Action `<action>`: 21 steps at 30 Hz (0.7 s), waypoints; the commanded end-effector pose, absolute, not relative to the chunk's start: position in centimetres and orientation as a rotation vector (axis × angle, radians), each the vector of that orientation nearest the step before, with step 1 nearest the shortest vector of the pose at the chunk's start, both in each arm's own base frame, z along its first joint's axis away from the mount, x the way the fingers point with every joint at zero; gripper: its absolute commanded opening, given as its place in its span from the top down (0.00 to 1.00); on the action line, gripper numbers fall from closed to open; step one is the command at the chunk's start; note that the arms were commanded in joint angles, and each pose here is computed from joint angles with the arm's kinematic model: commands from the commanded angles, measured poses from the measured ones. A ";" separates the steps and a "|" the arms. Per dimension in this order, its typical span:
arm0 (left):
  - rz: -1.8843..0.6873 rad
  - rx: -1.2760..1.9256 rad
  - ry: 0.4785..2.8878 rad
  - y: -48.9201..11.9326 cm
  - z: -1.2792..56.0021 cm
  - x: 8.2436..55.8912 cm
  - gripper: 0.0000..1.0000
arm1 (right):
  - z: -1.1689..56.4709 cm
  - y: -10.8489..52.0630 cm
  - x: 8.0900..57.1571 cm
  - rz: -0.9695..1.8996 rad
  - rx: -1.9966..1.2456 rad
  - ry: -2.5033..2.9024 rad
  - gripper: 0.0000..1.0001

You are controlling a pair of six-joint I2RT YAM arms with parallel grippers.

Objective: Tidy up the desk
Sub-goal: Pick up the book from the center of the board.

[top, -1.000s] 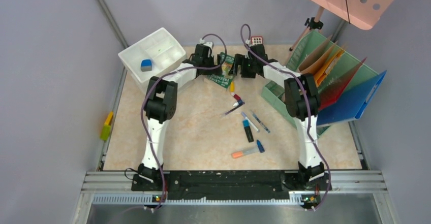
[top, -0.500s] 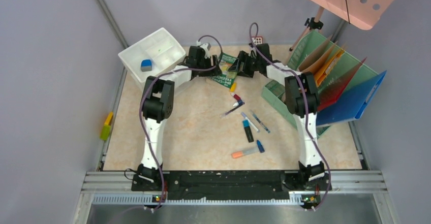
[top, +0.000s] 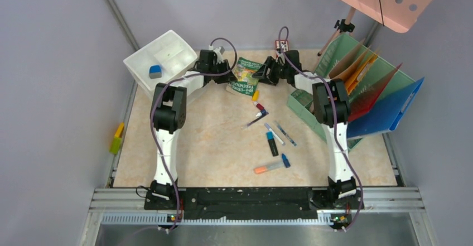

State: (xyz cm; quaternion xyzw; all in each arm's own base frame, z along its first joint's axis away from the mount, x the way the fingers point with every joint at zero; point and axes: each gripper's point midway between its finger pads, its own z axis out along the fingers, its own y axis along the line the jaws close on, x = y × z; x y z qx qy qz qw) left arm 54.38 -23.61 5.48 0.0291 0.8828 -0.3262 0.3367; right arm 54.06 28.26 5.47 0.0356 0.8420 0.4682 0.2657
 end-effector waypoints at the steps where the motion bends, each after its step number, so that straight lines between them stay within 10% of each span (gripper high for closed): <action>1: -1.034 0.199 2.186 -27.3 11.2 53.5 0.71 | 2.4 30.5 51.0 1.349 0.067 2.368 0.38; 6: -1.017 0.198 2.183 -26.9 11.7 53.8 0.99 | 2.0 30.4 50.9 1.332 0.056 2.377 0.39; 21: -1.083 0.108 2.081 -26.6 18.9 54.3 1.00 | 2.5 26.7 52.1 1.109 0.080 2.382 0.20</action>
